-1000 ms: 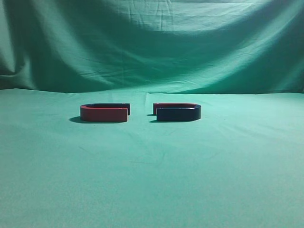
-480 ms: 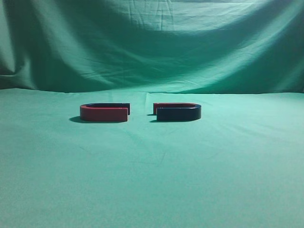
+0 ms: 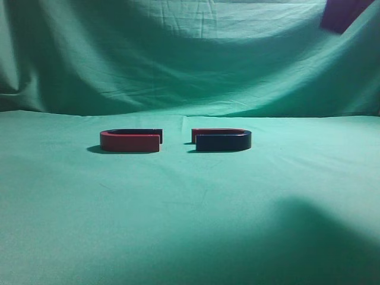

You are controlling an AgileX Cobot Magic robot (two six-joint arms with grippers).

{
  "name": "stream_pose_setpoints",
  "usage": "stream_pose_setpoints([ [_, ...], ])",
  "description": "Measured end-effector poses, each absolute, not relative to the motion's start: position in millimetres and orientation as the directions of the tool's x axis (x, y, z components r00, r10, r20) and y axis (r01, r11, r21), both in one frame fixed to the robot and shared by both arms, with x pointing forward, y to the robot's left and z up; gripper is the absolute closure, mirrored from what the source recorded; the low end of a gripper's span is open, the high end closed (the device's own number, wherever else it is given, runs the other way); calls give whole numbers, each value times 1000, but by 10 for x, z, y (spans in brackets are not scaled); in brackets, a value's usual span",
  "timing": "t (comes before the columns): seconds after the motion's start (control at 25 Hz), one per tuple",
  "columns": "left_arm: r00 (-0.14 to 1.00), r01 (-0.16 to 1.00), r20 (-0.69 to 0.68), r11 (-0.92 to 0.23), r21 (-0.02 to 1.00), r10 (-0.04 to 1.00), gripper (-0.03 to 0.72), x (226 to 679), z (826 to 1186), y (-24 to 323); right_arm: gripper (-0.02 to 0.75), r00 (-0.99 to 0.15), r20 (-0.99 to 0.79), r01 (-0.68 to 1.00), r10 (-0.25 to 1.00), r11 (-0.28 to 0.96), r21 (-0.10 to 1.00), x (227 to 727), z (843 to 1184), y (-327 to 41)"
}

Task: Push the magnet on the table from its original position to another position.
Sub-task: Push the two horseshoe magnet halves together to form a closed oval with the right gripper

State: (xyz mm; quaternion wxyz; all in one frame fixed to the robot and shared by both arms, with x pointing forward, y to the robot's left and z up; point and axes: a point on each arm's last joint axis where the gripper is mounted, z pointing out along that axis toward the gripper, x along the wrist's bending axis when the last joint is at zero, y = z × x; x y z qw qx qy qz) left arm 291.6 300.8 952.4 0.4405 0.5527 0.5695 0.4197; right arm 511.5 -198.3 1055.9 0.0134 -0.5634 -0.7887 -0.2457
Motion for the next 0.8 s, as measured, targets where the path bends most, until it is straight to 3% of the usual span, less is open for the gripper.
stream_pose_setpoints([
  [0.32, -1, 260, -38, 37, 965, 999, 316, 2916, 9524, 3008, 738, -350, 307, 924, 885, 273, 267, 5668, 10116, -1608],
  [0.8, -1, 260, -38, 37, 965, 999, 316, 2916, 9524, 3008, 738, -294, 252, 950, 922, 253, 183, 6286, 9585, -1450],
])
